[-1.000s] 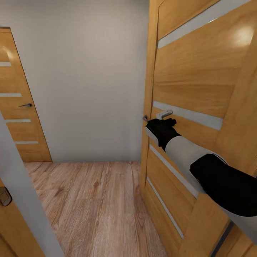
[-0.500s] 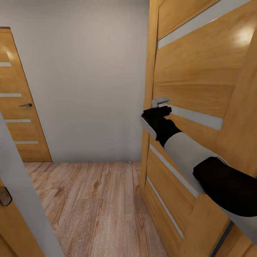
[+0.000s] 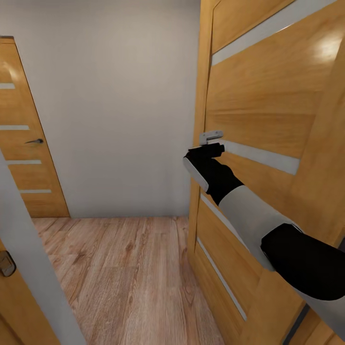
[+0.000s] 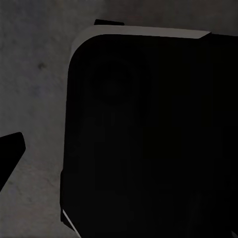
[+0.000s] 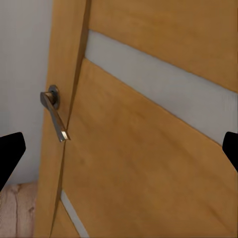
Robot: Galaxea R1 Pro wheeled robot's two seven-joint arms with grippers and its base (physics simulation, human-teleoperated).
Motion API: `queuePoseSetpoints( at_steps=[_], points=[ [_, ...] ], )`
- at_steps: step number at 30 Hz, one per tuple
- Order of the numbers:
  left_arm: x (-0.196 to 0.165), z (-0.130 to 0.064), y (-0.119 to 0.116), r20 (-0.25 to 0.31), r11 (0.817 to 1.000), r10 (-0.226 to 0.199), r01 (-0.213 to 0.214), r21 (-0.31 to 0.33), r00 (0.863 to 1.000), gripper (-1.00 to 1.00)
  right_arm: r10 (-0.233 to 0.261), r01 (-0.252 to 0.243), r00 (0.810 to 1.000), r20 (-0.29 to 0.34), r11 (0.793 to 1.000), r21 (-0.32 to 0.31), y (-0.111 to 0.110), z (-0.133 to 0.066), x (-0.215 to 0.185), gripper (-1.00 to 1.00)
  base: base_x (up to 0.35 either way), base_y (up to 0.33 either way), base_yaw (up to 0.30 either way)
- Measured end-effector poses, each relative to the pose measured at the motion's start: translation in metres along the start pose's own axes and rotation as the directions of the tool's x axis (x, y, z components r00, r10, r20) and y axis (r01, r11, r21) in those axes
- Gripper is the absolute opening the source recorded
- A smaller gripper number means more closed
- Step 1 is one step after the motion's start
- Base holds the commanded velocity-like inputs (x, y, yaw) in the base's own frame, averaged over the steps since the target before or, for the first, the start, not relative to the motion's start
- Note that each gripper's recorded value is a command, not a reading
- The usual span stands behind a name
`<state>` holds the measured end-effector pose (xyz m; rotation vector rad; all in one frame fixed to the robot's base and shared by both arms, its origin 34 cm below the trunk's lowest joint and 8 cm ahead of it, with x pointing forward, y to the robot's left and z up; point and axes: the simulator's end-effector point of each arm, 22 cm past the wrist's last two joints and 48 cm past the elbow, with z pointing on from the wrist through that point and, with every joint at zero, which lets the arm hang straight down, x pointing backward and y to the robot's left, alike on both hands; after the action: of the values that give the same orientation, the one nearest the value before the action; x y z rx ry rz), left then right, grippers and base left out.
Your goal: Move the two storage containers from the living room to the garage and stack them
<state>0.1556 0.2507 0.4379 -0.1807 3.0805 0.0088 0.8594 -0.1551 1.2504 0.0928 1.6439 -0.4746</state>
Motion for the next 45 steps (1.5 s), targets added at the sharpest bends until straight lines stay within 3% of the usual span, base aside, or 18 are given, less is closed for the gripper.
queuePoseSetpoints(
  at_steps=[20, 34, 45],
  points=[
    [0.0, 0.0, 0.0005, 0.0, 1.0, -0.002, 0.002, -0.002, 1.0, 1.0, -0.004, 0.004, 1.0, 0.003, 1.0, -0.007, 0.0028, -0.0005, 0.0007, 1.0, 0.005, 0.0, 0.0],
    [0.0004, -0.0001, 0.0002, -0.001, 1.0, 0.0, 0.0, 0.0, 1.0, 1.0, -0.008, 0.008, 1.0, 0.003, 1.0, -0.007, 0.0028, -0.0013, 0.0005, 1.0, 0.276, 0.0, 0.0],
    [0.0, 0.0, 0.0006, 0.0, 1.0, -0.001, 0.001, -0.002, 1.0, 1.0, -0.008, 0.008, 1.0, 0.003, 1.0, -0.008, 0.0034, -0.0008, 0.001, 1.0, 0.056, 0.0, 0.0]
  ],
)
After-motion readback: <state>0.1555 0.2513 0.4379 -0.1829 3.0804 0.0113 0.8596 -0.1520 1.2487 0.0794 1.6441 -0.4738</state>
